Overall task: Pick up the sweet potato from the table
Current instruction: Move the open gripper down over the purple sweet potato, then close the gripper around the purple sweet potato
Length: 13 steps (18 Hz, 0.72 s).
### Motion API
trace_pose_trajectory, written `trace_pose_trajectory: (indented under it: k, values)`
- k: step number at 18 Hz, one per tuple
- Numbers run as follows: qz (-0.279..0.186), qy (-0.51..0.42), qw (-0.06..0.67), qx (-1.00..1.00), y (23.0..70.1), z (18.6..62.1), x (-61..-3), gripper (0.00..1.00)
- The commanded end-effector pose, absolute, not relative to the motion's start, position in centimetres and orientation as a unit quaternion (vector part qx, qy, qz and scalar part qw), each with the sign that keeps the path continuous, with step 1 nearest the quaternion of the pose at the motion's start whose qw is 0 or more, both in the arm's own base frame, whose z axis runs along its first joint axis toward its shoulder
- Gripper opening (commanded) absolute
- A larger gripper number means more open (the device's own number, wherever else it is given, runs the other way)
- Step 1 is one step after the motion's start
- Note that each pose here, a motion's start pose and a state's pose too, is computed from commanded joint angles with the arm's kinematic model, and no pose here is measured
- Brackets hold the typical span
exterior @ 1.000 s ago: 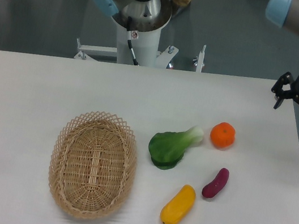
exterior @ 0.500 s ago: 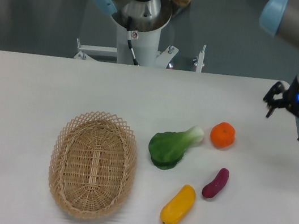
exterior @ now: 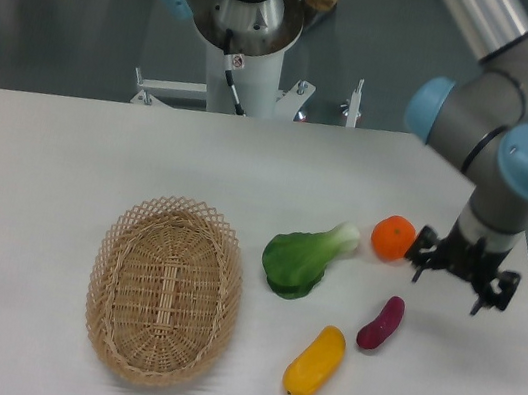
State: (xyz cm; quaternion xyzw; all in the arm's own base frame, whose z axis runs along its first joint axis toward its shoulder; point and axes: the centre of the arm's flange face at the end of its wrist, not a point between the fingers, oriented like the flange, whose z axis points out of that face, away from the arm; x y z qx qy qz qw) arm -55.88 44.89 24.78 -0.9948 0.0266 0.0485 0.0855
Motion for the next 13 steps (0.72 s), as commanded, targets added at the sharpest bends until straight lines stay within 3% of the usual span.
trace_pose_trajectory:
  k: [13]
  values:
    - [0.038,0.049,0.074,-0.995,46.3,20.2,-52.9,1.00]
